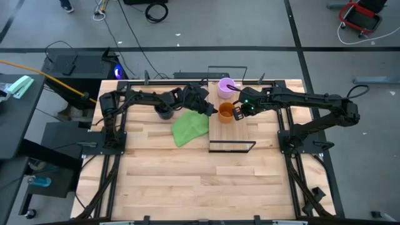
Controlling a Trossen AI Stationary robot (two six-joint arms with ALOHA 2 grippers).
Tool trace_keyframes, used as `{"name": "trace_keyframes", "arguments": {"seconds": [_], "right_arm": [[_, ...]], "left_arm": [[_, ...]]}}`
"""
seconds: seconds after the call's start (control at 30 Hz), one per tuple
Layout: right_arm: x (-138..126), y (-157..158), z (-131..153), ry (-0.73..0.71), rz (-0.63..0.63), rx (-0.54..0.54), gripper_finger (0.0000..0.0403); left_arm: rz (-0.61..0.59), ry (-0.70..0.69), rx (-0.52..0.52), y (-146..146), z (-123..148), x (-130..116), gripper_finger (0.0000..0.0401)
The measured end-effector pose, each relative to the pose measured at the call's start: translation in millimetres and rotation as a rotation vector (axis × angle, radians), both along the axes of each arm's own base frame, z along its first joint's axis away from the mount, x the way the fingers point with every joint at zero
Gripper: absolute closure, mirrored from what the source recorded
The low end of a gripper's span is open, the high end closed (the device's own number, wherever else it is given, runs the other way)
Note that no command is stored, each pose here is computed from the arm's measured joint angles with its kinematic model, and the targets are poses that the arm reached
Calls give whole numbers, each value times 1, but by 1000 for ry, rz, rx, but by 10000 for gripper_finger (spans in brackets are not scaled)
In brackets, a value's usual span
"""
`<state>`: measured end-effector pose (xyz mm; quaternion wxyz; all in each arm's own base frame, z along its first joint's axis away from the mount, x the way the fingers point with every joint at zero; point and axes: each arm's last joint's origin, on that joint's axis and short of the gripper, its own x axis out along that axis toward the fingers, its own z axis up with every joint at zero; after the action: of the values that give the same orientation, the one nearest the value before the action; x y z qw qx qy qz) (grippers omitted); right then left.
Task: Stack small to large cups/mugs on shelf
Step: Put the orange mug on the shelf, then put the blue mug on the shelf
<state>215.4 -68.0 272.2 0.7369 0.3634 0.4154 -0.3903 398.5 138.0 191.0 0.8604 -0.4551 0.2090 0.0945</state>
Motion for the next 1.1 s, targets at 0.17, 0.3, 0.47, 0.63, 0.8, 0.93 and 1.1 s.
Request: {"name": "trace_keyframes", "arguments": {"seconds": [0.17, 0.3, 0.47, 0.63, 0.8, 0.93, 1.1], "right_arm": [[-3, 1, 3, -14, 0, -4, 401], [-9, 3, 11, -51, -1, -14, 401], [-18, 5, 20, -93, 0, -27, 400], [-27, 8, 26, -114, 3, -35, 400], [-36, 11, 31, -110, 24, -46, 395], [-44, 12, 32, -75, 16, -52, 391], [-58, 16, 30, 8, -27, -38, 391]], "left_arm": [[0, -41, -32, 10, 15, -8, 373], [2, -89, -20, 15, 38, -17, 371], [6, -69, 18, 18, 64, -38, 368], [48, 89, 43, 20, 77, -68, 376], [115, 243, 74, 19, 89, -99, 383], [156, 279, 80, 18, 101, -118, 378], [195, 369, 91, 15, 107, -137, 372]]}}
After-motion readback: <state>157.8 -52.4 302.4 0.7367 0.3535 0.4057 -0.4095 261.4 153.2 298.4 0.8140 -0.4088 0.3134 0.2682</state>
